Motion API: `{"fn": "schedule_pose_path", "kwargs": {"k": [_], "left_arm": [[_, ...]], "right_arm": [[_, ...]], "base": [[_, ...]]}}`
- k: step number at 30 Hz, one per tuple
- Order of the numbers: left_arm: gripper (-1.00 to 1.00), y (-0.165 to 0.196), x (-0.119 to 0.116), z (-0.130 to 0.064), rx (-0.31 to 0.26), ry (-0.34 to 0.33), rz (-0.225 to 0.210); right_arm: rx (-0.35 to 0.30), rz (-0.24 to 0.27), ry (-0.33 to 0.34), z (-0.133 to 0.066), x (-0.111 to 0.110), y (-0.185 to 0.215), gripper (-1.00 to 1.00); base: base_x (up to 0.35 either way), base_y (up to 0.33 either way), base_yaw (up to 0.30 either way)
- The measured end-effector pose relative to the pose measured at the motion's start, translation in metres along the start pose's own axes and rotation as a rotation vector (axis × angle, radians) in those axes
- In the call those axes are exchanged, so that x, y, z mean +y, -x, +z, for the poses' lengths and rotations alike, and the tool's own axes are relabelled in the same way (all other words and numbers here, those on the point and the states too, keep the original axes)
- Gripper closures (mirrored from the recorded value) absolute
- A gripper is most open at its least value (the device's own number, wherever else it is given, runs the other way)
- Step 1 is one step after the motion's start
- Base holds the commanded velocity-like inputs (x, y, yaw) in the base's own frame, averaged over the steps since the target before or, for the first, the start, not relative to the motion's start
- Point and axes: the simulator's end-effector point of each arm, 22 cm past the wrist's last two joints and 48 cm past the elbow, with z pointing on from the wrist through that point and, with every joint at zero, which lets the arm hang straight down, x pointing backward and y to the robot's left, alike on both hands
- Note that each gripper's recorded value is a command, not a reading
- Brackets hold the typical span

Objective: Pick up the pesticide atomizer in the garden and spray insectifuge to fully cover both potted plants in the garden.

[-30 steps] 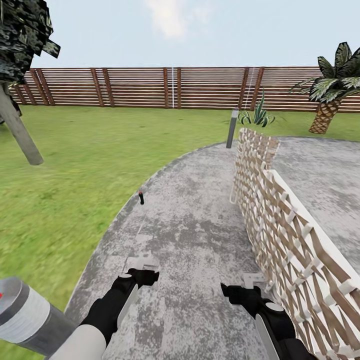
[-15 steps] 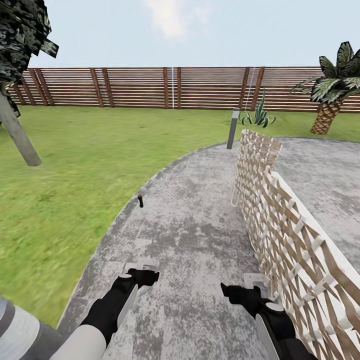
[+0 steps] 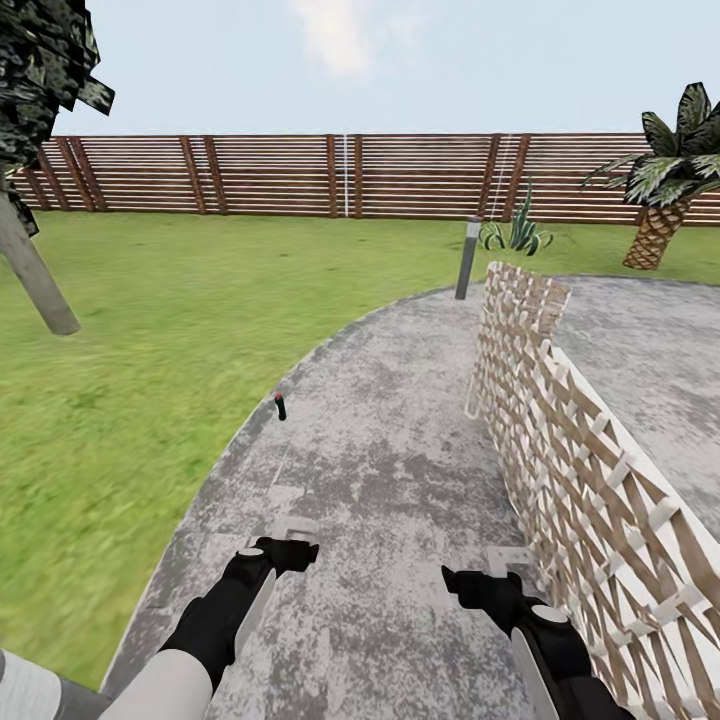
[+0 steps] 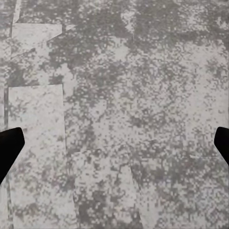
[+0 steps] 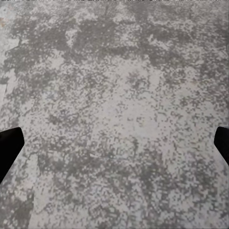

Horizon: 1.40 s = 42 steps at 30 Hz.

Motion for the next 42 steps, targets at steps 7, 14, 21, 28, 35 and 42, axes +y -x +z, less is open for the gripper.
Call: {"fn": "schedule_pose_path", "kwargs": {"k": [7, 14, 21, 28, 35, 42], "left_arm": [[-1.0, 0.0001, -0.0001, -0.0003, 0.0, 0.0, 0.0], [-1.0, -0.0001, 0.0, 0.0, 0.0, 0.0, 0.0], [-1.0, 0.0001, -0.0001, -0.0003, 0.0, 0.0, 0.0], [-1.0, 0.0004, 0.0, -0.0001, -0.001, 0.0, 0.0], [-1.0, 0.0002, -0.0001, -0.0003, 0.0, 0.0, 0.0], [-1.0, 0.0002, -0.0001, -0.0001, 0.0, 0.0, 0.0]], "right_arm": [[0.0, 0.0, 0.0, -0.0003, 0.0, 0.0001, -1.0], [0.0, 0.0, 0.0, 0.0, 0.0, 0.0, -1.0], [0.0, 0.0, 0.0, -0.0003, 0.0, 0.0001, -1.0], [0.0, 0.0, 0.0, 0.0, 0.0, -0.0001, -1.0], [-0.001, 0.0, 0.0, -0.0002, 0.0001, 0.0002, -1.0], [0.0, 0.0, 0.001, 0.0, 0.0001, -0.0001, -1.0]], "base": [[0.179, 0.002, 0.0], [0.075, 0.0, 0.0], [0.224, 0.0, 0.0], [0.082, 0.0, 0.0], [0.131, 0.0, 0.0], [0.082, 0.0, 0.0]]}}
